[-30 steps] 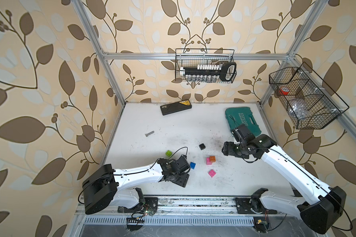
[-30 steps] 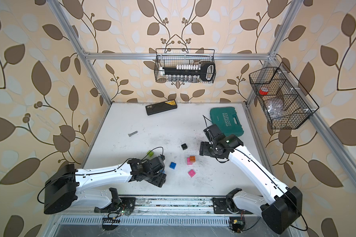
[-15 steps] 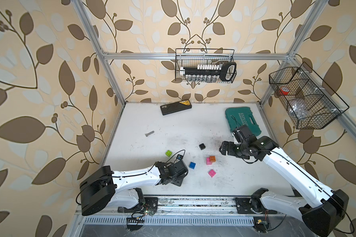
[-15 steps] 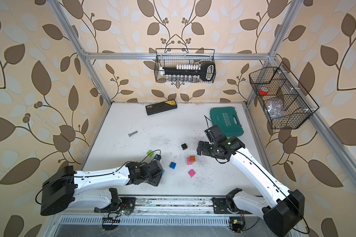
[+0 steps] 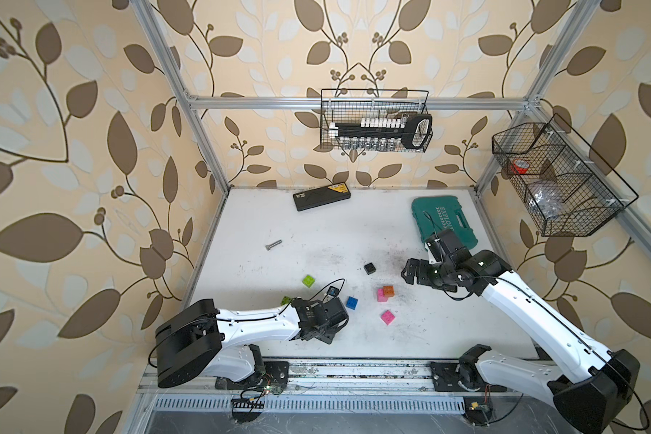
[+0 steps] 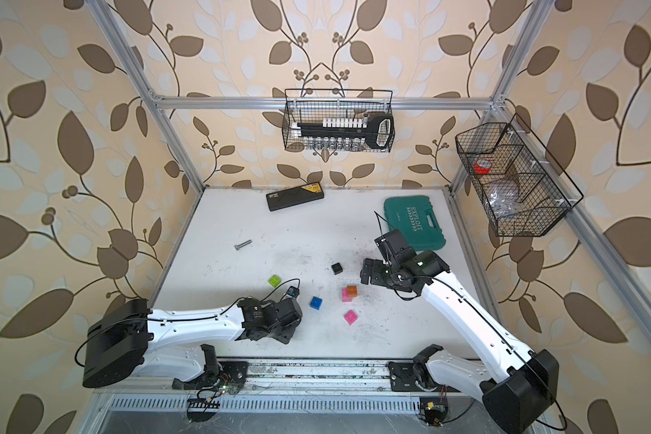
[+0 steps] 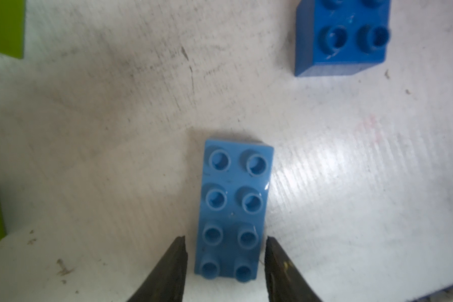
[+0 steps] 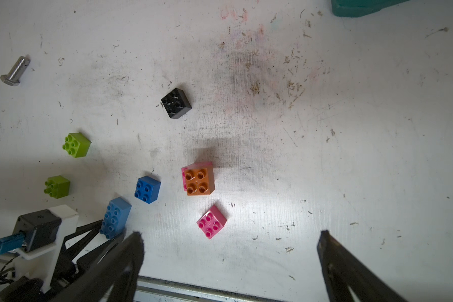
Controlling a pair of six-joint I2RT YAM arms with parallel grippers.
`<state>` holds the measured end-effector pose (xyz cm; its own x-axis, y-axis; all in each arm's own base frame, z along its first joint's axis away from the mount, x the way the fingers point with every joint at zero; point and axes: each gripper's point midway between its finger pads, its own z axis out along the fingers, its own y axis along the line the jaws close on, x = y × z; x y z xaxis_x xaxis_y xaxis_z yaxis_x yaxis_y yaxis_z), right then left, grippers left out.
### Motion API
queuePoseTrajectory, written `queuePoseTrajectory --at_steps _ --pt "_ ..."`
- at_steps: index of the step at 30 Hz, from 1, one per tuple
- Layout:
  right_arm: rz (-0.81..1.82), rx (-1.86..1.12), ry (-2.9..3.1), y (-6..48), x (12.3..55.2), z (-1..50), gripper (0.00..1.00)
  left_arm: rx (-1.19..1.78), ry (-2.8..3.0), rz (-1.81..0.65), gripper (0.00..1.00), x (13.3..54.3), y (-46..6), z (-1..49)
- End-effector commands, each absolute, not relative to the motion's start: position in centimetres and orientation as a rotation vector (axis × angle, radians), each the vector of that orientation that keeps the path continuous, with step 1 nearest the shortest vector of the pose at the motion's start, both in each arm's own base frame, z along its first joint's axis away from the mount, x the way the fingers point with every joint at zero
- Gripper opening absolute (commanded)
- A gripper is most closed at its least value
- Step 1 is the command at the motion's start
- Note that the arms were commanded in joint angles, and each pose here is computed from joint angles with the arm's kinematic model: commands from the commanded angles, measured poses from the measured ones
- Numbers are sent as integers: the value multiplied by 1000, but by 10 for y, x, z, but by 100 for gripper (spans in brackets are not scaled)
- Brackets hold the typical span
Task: Assemble the number 4 with lego
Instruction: Pick up the lego brick from the center of the board.
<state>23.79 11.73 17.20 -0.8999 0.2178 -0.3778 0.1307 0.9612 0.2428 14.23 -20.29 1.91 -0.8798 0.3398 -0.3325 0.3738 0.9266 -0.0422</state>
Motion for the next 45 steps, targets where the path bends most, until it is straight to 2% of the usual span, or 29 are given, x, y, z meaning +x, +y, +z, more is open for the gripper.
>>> queuePoseTrajectory --at_steps 1,9,12,15,16,26,40,45 --pt "289 267 2685 114 239 176 99 541 2740 -137 45 145 -208 26" --pt "289 271 2686 113 237 175 99 556 2741 -128 33 144 -210 25" --pt "292 269 2691 114 236 172 99 567 2740 -136 20 143 -212 25" --pt "293 262 2703 115 236 167 99 578 2733 -147 2 142 -213 27" --pt "295 258 2707 116 236 164 99 586 2728 -154 0 142 -213 29" --pt "432 254 2705 125 228 140 99 784 2501 -404 0 147 -247 86" --pt "554 327 2648 121 208 121 99 1334 2197 -425 0 151 -298 125" --pt "583 365 2651 123 205 109 99 1431 2138 -427 0 171 -303 124"
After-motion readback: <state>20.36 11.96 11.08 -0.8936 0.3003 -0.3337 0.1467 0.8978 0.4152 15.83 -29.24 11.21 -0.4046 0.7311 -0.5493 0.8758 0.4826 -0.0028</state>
